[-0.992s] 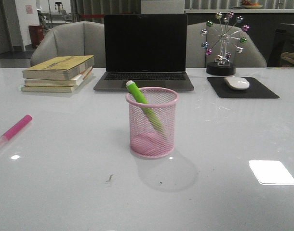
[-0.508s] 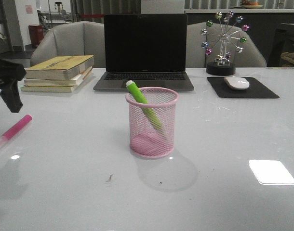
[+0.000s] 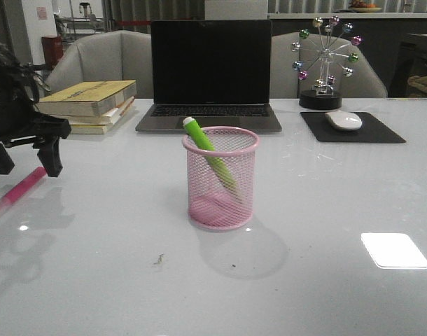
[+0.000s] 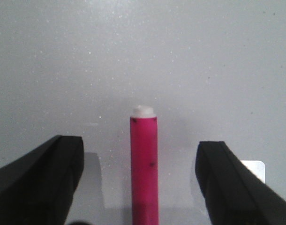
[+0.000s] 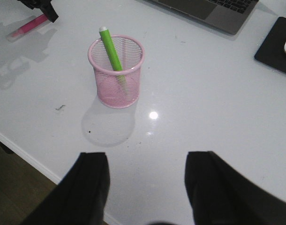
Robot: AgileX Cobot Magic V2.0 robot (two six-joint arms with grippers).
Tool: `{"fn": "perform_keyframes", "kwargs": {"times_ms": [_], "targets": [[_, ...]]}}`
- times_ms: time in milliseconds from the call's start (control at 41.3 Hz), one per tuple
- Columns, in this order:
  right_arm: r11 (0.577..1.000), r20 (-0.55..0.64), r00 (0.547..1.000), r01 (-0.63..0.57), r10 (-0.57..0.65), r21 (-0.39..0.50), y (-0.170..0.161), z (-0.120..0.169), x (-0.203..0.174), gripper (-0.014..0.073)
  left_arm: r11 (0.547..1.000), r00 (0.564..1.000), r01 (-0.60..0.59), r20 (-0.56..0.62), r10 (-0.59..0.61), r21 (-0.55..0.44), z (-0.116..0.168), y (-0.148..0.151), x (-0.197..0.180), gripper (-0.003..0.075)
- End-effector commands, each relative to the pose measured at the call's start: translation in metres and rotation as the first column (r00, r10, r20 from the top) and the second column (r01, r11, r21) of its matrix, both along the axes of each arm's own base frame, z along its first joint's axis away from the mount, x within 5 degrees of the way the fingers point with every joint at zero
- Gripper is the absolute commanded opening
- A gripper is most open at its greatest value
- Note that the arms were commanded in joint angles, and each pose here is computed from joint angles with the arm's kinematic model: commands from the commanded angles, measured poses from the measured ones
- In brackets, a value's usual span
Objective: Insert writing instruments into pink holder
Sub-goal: 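Grasp the pink marker upright with the left gripper, then lift the pink marker and carry it above the pink holder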
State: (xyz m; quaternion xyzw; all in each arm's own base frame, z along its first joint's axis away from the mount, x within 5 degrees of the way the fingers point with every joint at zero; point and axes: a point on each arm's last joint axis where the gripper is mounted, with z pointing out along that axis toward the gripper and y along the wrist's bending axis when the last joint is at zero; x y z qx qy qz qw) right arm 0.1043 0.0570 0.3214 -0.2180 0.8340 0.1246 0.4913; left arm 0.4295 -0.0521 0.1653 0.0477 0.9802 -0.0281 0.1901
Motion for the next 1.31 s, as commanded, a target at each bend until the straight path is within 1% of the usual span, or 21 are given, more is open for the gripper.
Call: {"fn": "perform_keyframes", "kwargs": {"times_ms": [0,169,387,460,629,775,968,1041,1113,1186,1283], "targets": [[0.999,0.091,0.996,0.002,-0.006,0.046,0.0,0.015,0.002,0.0477,1.0,0.994,-0.01,0.105,0.011,-0.017,0.031,0.0,0.01,0.0549],[0.999,0.091,0.996,0.002,-0.006,0.046,0.0,0.015,0.002,0.0477,1.0,0.996,-0.009,0.086,0.01,-0.016,0.026,-0.001,0.018,0.0549],[0.999,0.091,0.996,0.002,-0.006,0.046,0.0,0.015,0.002,0.0477,1.0,0.999,-0.007,0.041,0.007,-0.011,0.022,-0.001,0.018,0.054],[0.999,0.091,0.996,0.002,-0.006,0.046,0.0,0.015,0.002,0.0477,1.0,1.0,-0.006,0.015,0.006,-0.009,0.02,-0.001,0.017,0.0498],[0.999,0.091,0.996,0.002,-0.006,0.046,0.0,0.015,0.002,0.0477,1.0,1.0,-0.005,-0.002,0.005,-0.007,0.02,-0.001,0.016,0.0345],[0.999,0.091,0.996,0.002,-0.006,0.046,0.0,0.015,0.002,0.0477,1.0,1.0,-0.005,-0.002,0.005,-0.007,0.02,-0.001,0.016,0.0232],[0.999,0.091,0.996,0.002,-0.006,0.046,0.0,0.015,0.002,0.0477,1.0,1.0,-0.004,-0.013,0.004,-0.006,0.022,-0.001,0.014,0.0117],[0.999,0.091,0.996,0.002,-0.006,0.046,0.0,0.015,0.002,0.0477,1.0,1.0,-0.004,0.004,0.004,-0.008,0.029,-0.001,0.013,0.0089],[0.999,0.091,0.996,0.002,-0.006,0.046,0.0,0.015,0.002,0.0477,1.0,0.999,-0.004,0.037,0.004,-0.014,0.041,0.0,0.01,0.0091],[0.999,0.091,0.996,0.002,-0.006,0.046,0.0,0.015,0.002,0.0477,1.0,0.996,0.008,0.086,-0.006,-0.028,0.055,-0.003,0.004,0.0091],[0.999,0.091,0.996,0.002,-0.006,0.046,0.0,0.015,0.002,0.0477,0.999,0.983,0.013,0.186,-0.005,-0.042,0.078,-0.005,-0.011,0.0091]]}}
